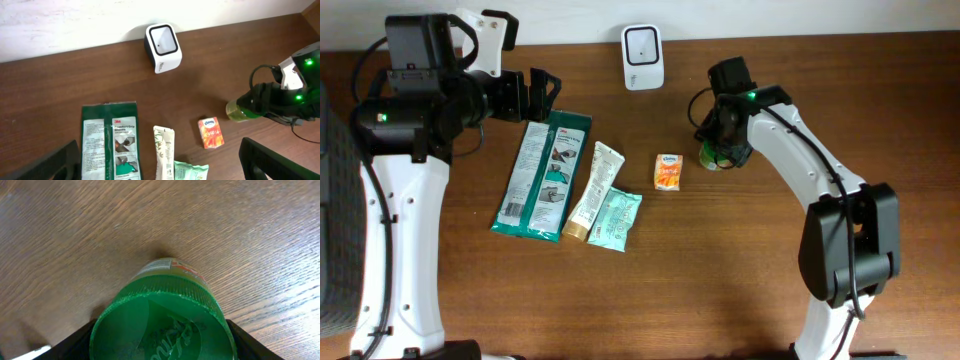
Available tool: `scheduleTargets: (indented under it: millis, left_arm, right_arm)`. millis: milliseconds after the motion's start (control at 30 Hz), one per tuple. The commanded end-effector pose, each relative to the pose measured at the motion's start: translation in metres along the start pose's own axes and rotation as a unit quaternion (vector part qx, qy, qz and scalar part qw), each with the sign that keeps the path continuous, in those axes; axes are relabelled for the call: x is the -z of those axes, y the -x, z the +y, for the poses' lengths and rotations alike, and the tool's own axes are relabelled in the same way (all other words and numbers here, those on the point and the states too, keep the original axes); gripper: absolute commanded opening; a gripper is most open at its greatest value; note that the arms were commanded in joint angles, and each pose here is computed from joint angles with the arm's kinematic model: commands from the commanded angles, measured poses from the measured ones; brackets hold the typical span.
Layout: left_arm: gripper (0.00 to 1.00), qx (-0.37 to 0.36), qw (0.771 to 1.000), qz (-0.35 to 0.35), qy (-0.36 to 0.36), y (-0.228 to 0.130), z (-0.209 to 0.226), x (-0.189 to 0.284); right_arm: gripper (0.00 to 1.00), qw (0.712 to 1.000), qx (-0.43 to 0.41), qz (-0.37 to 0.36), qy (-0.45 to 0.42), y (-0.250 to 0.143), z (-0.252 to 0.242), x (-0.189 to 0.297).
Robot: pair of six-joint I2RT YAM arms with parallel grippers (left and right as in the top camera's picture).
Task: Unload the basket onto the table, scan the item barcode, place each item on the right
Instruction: 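Lift the jar with the right gripper toward the barcode scanner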
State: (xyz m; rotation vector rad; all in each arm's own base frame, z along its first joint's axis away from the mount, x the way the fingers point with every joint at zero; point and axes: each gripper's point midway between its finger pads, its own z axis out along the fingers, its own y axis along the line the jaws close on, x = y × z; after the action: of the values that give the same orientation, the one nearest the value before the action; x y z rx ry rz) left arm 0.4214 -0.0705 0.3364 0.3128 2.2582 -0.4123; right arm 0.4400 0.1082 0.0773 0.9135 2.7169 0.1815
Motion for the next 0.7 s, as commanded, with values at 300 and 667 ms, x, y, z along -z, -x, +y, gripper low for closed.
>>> scheduleTargets:
  millis: [300,667]
  left_arm:
    - [0.99,-0.014,1.0,-0.009,-0.003,0.005,-0.003,0.005]
    - [0.99,-0.014,1.0,-0.009,-0.003,0.005,-0.003,0.005]
  right_arm:
    - [0.98,0.929,0.369,-0.029,0.015,0.022,0.021,0.051]
    - [0.98,0.8,0.594,0.075,0.027,0.004,-0.006,0.018]
